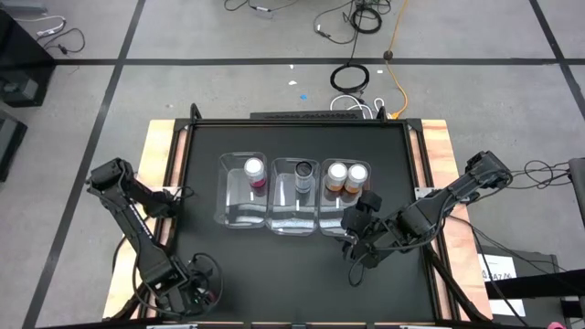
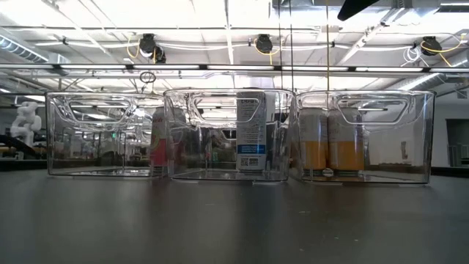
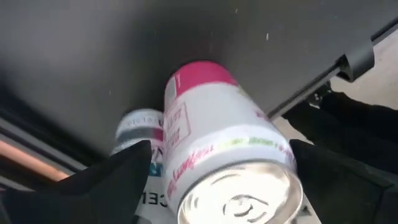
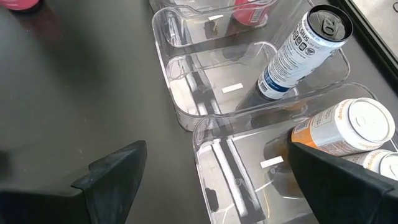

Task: Sort soda cans
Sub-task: Put the left pink-white soda can in the middle left transparent bin

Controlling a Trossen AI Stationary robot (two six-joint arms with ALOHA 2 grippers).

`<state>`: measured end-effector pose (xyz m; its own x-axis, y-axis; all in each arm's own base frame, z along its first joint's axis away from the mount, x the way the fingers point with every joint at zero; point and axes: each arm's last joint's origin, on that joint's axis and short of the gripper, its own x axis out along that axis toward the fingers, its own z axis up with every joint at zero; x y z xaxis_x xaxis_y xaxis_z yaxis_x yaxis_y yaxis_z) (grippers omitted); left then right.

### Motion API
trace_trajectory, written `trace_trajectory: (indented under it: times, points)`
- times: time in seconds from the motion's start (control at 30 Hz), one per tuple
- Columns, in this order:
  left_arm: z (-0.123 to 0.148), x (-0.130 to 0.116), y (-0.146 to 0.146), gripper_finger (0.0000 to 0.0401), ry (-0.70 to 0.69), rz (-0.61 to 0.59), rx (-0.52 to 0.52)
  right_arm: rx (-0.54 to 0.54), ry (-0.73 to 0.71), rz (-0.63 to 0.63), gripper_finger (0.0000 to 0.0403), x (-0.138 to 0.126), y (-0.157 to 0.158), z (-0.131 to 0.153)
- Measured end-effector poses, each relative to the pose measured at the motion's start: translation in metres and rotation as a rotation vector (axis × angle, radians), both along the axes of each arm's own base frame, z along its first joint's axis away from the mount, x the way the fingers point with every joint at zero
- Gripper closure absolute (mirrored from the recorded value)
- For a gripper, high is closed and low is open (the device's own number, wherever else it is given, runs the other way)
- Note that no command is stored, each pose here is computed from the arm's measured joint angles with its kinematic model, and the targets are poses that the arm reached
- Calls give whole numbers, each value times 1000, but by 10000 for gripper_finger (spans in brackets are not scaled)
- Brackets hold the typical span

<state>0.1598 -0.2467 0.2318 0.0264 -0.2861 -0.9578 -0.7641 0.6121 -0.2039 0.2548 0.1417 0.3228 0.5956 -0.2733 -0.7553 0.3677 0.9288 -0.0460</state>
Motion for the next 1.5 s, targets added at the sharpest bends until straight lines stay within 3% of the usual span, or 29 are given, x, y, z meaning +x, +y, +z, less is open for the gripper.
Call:
trace_trajectory:
  times: [0.5,0.83,1.3,1.5]
  points:
    - [-15,3,-2,17,-3,-47,89,0,-2,3,19,0,0,0]
    - [-14,-1,-4,17,115,-79,4,-6,0,11,19,0,0,0]
    - [-14,-1,-5,17,121,-80,-1,-5,-2,11,19,1,0,0]
    - [-14,-1,-5,52,125,-79,-5,-5,-2,12,19,0,0,0]
